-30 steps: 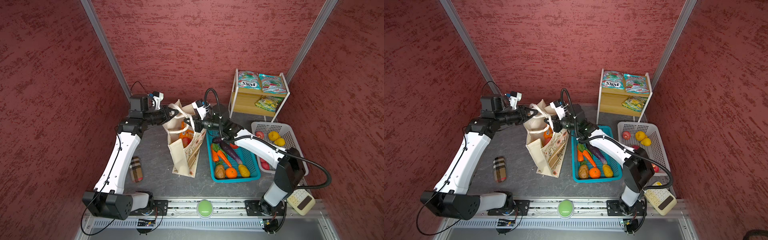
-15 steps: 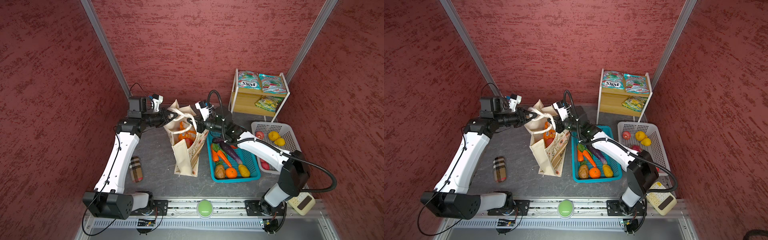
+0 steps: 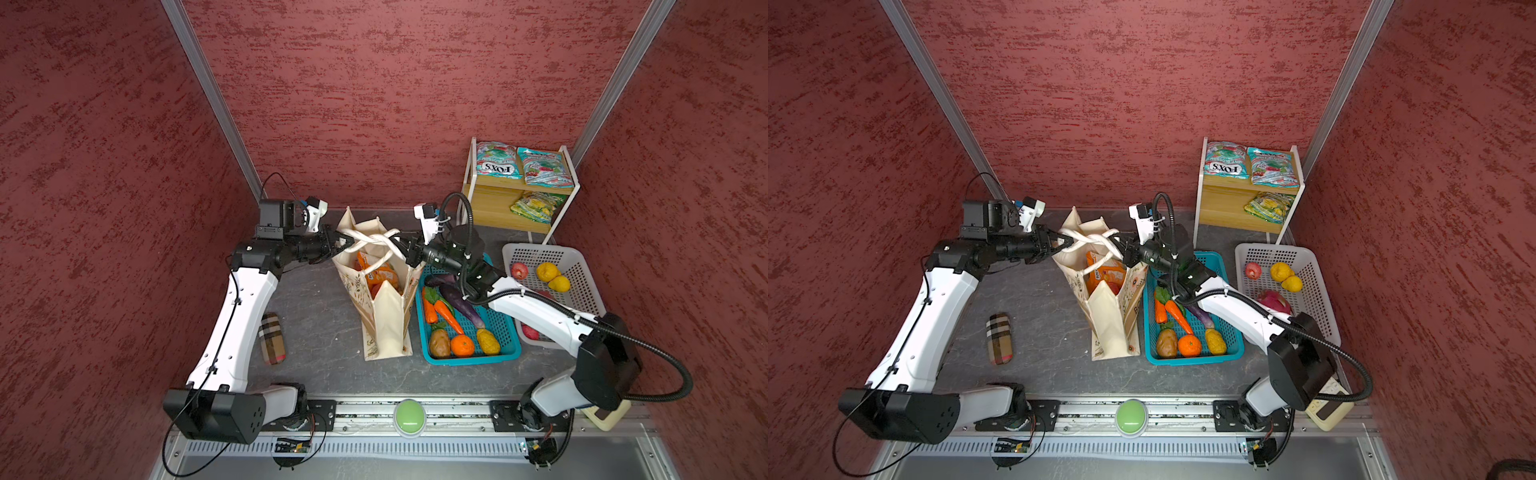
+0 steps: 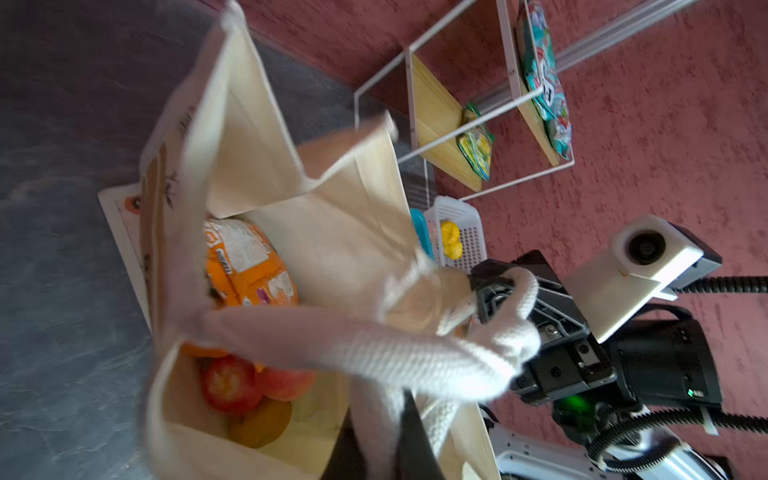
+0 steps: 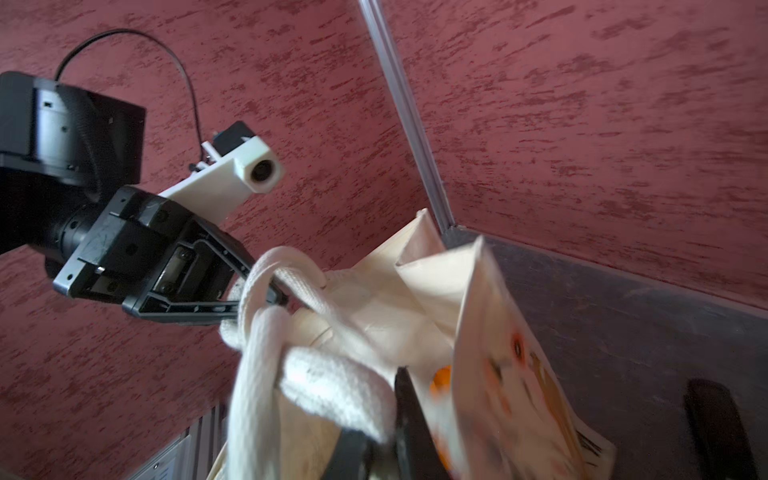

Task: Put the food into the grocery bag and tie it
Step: 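Pull both grippers outward to tighten the knot in the white handles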

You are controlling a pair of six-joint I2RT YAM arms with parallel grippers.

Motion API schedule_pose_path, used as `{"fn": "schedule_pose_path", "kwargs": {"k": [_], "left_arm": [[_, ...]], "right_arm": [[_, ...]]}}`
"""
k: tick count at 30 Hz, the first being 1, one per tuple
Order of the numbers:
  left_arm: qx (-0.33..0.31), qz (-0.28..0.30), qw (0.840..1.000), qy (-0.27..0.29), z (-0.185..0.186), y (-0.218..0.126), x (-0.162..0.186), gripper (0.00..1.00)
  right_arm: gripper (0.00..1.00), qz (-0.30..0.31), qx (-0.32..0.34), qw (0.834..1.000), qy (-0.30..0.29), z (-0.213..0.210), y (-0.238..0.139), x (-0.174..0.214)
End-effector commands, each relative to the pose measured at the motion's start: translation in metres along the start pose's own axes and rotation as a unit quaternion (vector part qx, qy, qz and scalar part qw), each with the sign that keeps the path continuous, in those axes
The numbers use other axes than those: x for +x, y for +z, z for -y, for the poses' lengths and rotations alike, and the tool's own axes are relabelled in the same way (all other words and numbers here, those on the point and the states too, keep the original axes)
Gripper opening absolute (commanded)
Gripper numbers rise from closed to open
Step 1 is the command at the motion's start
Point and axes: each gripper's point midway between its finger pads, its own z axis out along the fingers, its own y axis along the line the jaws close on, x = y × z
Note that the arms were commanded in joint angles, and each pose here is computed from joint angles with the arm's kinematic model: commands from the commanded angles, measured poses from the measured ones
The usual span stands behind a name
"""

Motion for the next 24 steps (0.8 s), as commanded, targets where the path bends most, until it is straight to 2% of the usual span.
{"fn": "schedule_pose_path", "kwargs": {"k": [1,10,16,18,21,24], "left_arm": [[-0.098,0.072,0.993,0.010,-0.035,-0.029,-0.021,0.00],[-0.118,0.105,0.987,-0.003,-0.049,-0.043,-0.033,0.00],[-0.143,0.148,0.978,-0.038,-0.071,-0.060,-0.046,0.00],[-0.162,0.159,0.972,-0.054,-0.085,-0.066,-0.048,0.00],[-0.210,0.184,0.956,-0.089,-0.116,-0.082,-0.048,0.00],[-0.255,0.206,0.937,-0.125,-0.150,-0.100,-0.044,0.00]], "right_arm": [[0.08,0.135,0.088,0.987,-0.004,0.037,-0.038,-0.077],[0.05,0.153,0.145,0.978,-0.002,0.062,-0.063,-0.076],[0.00,0.149,0.202,0.968,-0.013,0.079,-0.082,-0.069],[0.00,0.146,0.232,0.962,-0.017,0.089,-0.092,-0.066],[0.00,0.140,0.289,0.947,-0.027,0.106,-0.110,-0.061],[0.00,0.133,0.359,0.923,-0.037,0.128,-0.134,-0.054]]}}
